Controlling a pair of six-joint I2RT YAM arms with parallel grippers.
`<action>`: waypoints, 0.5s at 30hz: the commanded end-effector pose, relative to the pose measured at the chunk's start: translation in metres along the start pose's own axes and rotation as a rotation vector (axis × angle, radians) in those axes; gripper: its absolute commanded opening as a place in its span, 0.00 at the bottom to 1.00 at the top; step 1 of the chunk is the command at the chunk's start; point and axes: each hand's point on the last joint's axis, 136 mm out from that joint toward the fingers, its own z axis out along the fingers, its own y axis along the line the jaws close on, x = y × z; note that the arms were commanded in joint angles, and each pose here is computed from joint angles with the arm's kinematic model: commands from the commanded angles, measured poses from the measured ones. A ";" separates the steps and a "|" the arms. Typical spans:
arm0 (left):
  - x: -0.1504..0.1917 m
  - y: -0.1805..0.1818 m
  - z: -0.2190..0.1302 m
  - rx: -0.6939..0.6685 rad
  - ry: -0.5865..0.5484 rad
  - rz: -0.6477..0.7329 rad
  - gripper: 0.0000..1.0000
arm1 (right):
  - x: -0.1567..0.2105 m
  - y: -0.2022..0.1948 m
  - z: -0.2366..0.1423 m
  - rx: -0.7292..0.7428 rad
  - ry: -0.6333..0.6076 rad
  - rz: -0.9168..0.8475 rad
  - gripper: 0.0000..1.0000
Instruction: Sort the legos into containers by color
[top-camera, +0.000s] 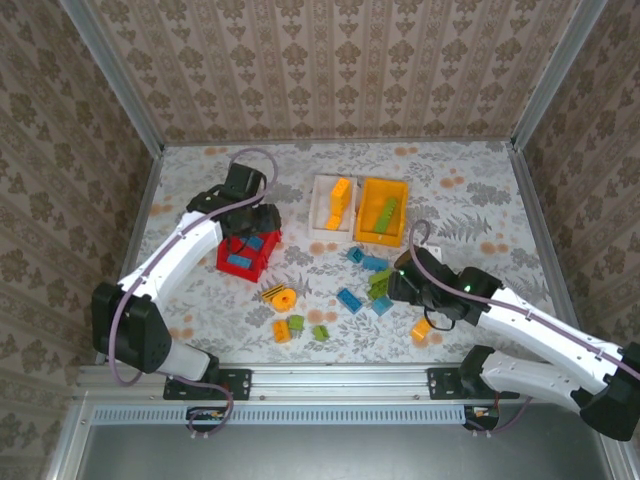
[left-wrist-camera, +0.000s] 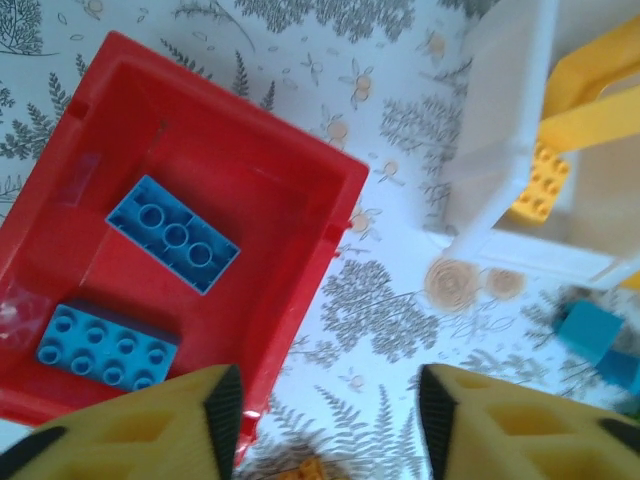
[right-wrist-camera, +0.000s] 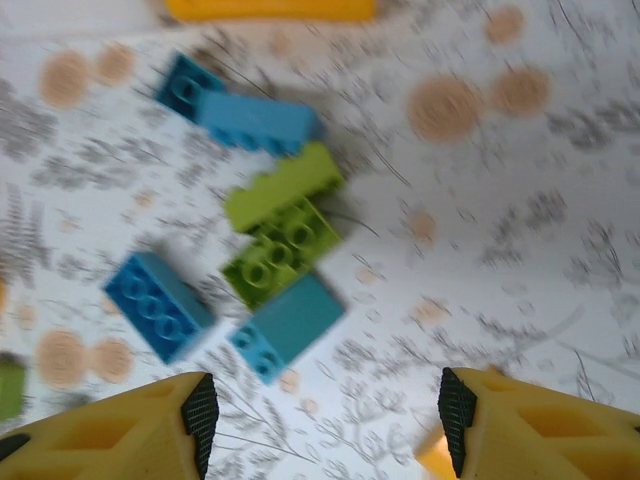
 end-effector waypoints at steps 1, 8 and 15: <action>0.008 0.014 -0.011 -0.058 0.009 0.012 0.49 | 0.019 -0.018 0.005 0.052 0.055 0.084 0.63; 0.021 0.058 0.022 -0.093 0.094 -0.035 0.32 | 0.029 -0.031 0.010 0.071 0.057 0.126 0.57; 0.033 0.044 0.068 -0.034 0.195 -0.009 0.28 | 0.039 -0.063 0.007 0.182 0.059 0.207 0.60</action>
